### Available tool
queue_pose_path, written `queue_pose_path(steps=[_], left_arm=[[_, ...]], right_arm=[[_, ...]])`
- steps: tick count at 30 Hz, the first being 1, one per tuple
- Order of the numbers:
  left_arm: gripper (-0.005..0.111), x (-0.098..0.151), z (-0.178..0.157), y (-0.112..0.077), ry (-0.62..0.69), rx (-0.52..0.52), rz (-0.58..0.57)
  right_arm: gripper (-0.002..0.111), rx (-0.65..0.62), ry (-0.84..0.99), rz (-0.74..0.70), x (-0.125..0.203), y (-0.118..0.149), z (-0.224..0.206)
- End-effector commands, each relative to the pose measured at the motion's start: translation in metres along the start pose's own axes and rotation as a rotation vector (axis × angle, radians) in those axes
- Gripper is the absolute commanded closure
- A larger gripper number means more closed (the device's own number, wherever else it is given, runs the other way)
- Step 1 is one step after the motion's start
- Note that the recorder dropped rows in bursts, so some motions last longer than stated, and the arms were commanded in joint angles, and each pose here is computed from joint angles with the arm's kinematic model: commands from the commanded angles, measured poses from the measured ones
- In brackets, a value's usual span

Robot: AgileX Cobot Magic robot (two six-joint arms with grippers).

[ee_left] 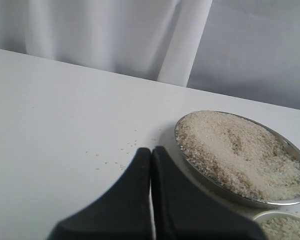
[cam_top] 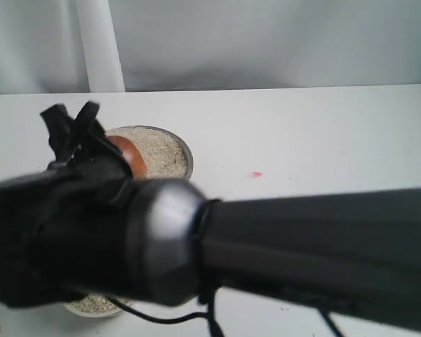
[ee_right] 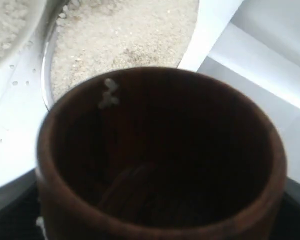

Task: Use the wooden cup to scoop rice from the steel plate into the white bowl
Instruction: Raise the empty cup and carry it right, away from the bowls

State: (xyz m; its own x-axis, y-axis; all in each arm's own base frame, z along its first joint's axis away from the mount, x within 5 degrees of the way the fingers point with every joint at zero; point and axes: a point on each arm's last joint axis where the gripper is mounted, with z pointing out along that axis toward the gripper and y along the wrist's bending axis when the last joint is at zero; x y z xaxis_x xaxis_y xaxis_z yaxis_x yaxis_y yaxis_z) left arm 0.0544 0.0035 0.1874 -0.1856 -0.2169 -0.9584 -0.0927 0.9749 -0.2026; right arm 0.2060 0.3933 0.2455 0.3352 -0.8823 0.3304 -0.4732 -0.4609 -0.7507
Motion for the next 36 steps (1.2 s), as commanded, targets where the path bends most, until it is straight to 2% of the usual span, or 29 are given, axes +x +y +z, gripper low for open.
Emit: queue_pose_path(steps=[1, 9, 13, 17, 23, 28, 36], left_arm=[[0.107, 0.0, 0.0, 0.0, -0.003, 0.007, -0.004], [0.107, 0.0, 0.0, 0.0, -0.003, 0.007, -0.004], [0.107, 0.0, 0.0, 0.0, -0.003, 0.007, -0.004], [0.107, 0.0, 0.0, 0.0, -0.003, 0.007, -0.004], [0.107, 0.0, 0.0, 0.0, -0.003, 0.007, -0.004], [0.107, 0.0, 0.0, 0.0, -0.003, 0.007, -0.004], [0.107, 0.0, 0.0, 0.0, -0.003, 0.007, -0.004]], right_arm=[[0.108, -0.065, -0.112, 0.292, 0.047, -0.03, -0.034], [0.108, -0.069, -0.354, 0.727, 0.142, -0.07, -0.104], [0.108, -0.012, -0.421, 0.875, 0.196, -0.071, -0.138], [0.108, 0.065, -0.444, 0.991, 0.247, -0.051, -0.164], [0.108, 0.192, -0.48, 1.144, 0.289, -0.006, -0.175], [0.108, 0.261, -0.477, 1.288, 0.299, 0.027, -0.155], [0.108, 0.324, -0.526, 1.529, 0.295, 0.073, -0.099]])
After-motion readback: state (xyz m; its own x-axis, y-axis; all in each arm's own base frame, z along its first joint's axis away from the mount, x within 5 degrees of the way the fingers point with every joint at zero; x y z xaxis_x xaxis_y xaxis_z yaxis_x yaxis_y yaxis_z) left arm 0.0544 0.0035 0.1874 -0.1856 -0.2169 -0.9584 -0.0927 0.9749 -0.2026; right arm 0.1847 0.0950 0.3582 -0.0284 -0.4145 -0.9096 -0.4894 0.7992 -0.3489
